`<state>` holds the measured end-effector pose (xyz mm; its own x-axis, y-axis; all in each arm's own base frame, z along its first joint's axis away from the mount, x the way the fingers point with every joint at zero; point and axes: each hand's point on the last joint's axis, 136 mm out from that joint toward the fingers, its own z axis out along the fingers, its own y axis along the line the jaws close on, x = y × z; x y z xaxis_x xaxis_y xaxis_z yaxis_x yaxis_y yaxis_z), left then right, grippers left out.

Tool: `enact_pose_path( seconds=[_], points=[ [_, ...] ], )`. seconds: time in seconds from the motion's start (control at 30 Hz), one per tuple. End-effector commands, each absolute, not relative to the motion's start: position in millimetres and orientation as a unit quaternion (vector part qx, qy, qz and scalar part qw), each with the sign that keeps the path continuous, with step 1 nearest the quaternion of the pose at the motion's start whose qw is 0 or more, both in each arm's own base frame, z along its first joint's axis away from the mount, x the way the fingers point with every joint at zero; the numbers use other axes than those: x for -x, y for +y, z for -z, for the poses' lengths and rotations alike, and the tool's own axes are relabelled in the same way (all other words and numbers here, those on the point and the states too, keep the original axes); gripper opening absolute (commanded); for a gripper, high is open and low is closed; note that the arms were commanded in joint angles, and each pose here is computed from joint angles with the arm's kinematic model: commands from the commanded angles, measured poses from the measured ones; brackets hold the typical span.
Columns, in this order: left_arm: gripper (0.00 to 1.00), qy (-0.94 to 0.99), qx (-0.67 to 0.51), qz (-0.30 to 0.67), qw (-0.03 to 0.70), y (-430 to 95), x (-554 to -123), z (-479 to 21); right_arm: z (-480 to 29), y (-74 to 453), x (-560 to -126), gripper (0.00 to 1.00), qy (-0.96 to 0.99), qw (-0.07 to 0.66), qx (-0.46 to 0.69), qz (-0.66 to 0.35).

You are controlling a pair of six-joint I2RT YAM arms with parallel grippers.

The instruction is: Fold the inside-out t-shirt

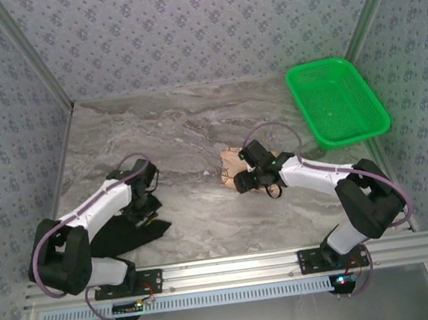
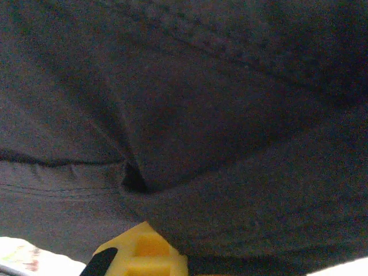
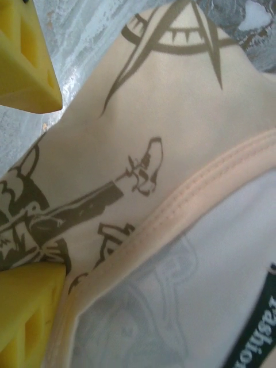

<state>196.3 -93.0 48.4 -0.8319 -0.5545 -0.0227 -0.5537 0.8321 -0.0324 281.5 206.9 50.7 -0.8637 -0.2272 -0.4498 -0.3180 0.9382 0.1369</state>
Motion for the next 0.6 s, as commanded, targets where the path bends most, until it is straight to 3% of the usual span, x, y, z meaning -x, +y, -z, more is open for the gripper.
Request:
enact_pose_path(
  seconds=[0.0,0.17,0.2,0.3,0.47,0.57],
  points=[
    [0.00,0.951,0.297,0.082,0.031,-145,-227,-63,-54,189,-287,0.71,0.964,0.222,0.120,-0.084],
    [0.01,0.965,0.235,0.114,0.017,-226,-247,-62,-77,167,-293,0.76,0.967,0.232,0.064,-0.086],
    [0.05,0.969,0.219,0.114,0.009,-241,-247,-59,-82,160,-293,0.79,0.967,0.234,0.047,-0.084],
    [0.23,0.973,0.181,0.140,-0.024,-282,-243,-51,-90,136,-295,0.81,0.969,0.231,0.001,-0.086],
    [0.68,0.972,0.142,0.183,-0.029,-310,-250,-69,-93,105,-302,0.82,0.966,0.217,-0.033,-0.137],
    [0.83,0.975,0.108,0.193,0.003,-311,-266,-103,-97,84,-312,0.84,0.964,0.223,-0.045,-0.135]
  ],
)
